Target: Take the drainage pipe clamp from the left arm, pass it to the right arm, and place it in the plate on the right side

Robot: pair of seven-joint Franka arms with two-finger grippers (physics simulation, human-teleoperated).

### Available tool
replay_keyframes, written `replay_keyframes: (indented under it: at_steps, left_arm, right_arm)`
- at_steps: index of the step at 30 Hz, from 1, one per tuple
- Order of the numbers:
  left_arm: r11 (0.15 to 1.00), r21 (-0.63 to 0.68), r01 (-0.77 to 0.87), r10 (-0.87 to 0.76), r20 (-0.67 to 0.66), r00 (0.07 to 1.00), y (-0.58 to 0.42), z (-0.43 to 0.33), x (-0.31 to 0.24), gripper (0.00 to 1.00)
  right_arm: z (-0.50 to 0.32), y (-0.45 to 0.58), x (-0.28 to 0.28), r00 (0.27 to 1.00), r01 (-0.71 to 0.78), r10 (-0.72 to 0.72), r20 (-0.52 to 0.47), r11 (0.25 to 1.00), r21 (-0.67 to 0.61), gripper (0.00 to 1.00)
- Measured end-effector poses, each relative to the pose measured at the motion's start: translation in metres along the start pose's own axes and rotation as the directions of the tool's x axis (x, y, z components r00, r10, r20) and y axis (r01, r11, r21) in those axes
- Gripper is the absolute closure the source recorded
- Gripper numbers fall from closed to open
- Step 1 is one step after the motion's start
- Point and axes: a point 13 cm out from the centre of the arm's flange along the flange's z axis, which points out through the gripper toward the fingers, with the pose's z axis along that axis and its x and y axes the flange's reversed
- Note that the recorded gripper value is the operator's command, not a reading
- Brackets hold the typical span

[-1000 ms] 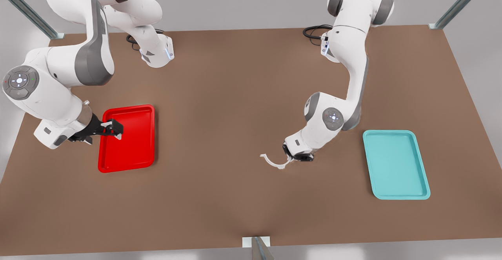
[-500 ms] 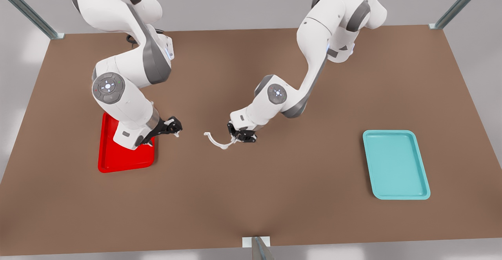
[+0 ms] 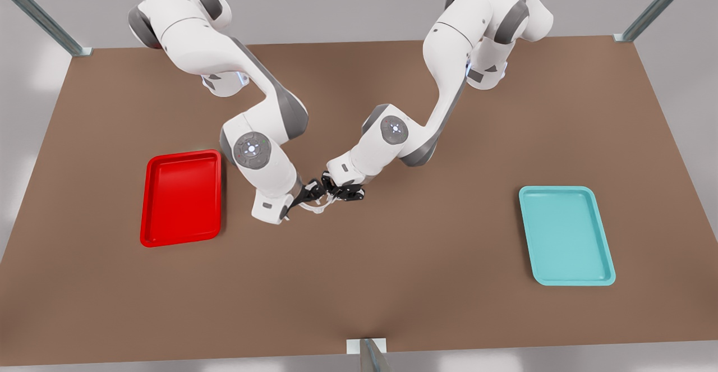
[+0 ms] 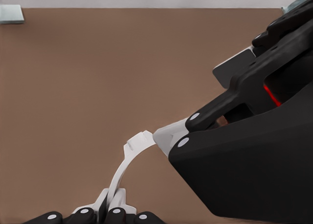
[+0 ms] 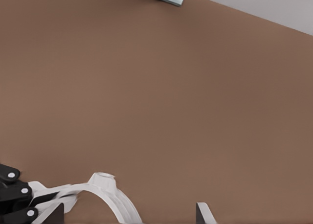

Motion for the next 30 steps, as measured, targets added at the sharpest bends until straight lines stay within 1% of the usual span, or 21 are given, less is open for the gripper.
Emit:
replay_keyframes:
  at_steps: [5,6,7,8,15,17,18,19,23,26,29,30]
  left_arm:
    - [1.000,0.000,0.027,-0.027,0.001,1.000,0.000,0.000,0.000,0.79]
    - [0.999,0.000,0.032,-0.032,0.001,0.999,0.001,0.000,-0.001,0.79]
    - [0.999,0.000,0.036,-0.036,0.002,0.999,0.001,0.000,-0.001,0.79]
    - [0.999,0.000,0.040,-0.040,0.002,0.999,0.001,0.000,-0.001,0.79]
    - [0.998,-0.001,0.067,-0.067,0.006,0.998,0.004,-0.002,-0.003,0.79]
    - [0.997,-0.001,0.074,-0.074,0.007,0.997,0.004,-0.003,-0.004,0.79]
    - [0.997,-0.001,0.078,-0.078,0.008,0.997,0.005,-0.004,-0.005,0.11]
    - [0.997,0.003,0.083,-0.083,0.008,0.997,0.005,-0.004,-0.005,0.00]
    - [0.995,0.050,0.091,-0.091,0.000,0.996,0.000,-0.020,-0.013,0.00]
    - [0.991,0.073,0.108,-0.108,-0.002,0.994,0.008,-0.061,-0.031,0.00]
    - [0.987,0.054,0.151,-0.150,-0.029,0.988,0.050,-0.112,-0.048,0.00]
    - [0.981,0.033,0.191,-0.190,-0.046,0.981,0.089,-0.134,-0.056,0.00]
  right_arm:
    - [0.016,-0.006,0.008,1.000,0.002,-0.002,-0.016,1.000,0.005,0.00]
    - [0.017,-0.007,0.011,1.000,0.003,-0.003,-0.020,1.000,0.007,0.10]
    - [0.017,-0.008,0.013,1.000,0.005,-0.005,-0.022,1.000,0.008,0.45]
    - [0.017,-0.008,0.015,1.000,0.007,-0.007,-0.023,1.000,0.008,0.50]
    - [0.026,-0.009,0.020,0.999,0.023,-0.023,-0.035,1.000,0.012,0.52]
    - [0.029,-0.010,0.022,0.999,0.028,-0.027,-0.039,0.999,0.018,0.69]
    - [0.030,-0.011,0.022,0.999,0.029,-0.028,-0.040,0.999,0.019,0.79]
    - [0.031,-0.014,0.022,0.999,0.028,-0.027,-0.039,0.999,0.020,0.79]
    - [0.029,-0.023,0.020,0.999,0.021,-0.020,-0.035,1.000,0.023,0.79]
    - [0.026,-0.041,0.024,0.999,0.002,-0.001,-0.037,1.000,0.031,0.79]
    - [0.028,-0.099,0.053,0.995,-0.072,0.076,-0.062,0.996,0.054,0.79]
    - [0.032,-0.126,0.066,0.991,-0.106,0.111,-0.071,0.992,0.061,0.79]
